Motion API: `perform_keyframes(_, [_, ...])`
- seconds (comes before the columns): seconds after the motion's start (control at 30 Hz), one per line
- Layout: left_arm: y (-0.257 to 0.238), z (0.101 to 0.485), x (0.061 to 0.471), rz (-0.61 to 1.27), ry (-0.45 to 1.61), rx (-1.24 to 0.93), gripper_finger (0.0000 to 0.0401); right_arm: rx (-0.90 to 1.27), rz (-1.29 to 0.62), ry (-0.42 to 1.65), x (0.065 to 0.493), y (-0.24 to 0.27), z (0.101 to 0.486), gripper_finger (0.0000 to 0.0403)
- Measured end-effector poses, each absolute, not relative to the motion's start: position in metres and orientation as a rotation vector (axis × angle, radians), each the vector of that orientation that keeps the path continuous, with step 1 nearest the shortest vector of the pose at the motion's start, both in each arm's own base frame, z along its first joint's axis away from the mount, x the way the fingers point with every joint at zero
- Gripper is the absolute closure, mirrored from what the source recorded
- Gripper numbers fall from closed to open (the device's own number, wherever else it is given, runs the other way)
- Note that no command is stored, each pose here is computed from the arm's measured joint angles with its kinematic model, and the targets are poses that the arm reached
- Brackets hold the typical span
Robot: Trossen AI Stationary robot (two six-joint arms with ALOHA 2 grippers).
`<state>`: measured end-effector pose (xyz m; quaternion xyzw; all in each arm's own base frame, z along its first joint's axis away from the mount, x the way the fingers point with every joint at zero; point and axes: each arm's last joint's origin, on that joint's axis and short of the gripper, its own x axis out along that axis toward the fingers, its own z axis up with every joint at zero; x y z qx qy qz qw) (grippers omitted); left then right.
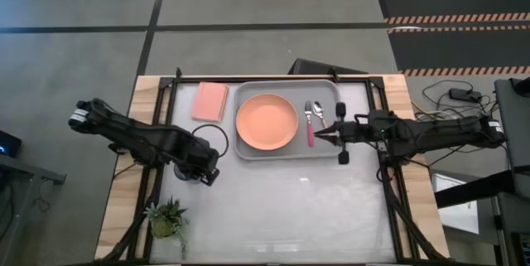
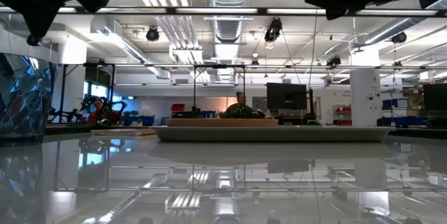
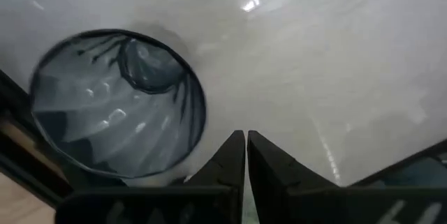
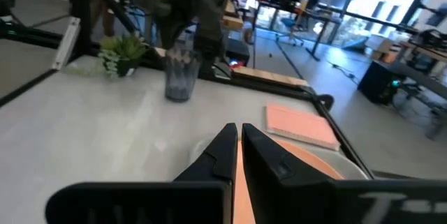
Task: Pick and place plate/cup/fork/spoon on tray
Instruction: Put the blue cup on the gray tray to the top right of the orange plate
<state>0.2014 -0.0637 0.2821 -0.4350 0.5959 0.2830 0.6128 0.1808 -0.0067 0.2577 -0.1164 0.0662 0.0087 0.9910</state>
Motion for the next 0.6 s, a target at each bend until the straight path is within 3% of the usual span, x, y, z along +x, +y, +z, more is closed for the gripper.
perform_keyframes(0.27, [-0.065,0.278,0.198,0.657,1.406,-1.033,0.0386,-0.238,0.035,0.144,0.182,-0.006,0.256,0.039])
perform_keyframes(0.6, [-0.062,0.267,0.198,0.734,1.357,-0.933,0.0252,-0.256,0.037,0.145,0.182,-0.006,0.256,0.039])
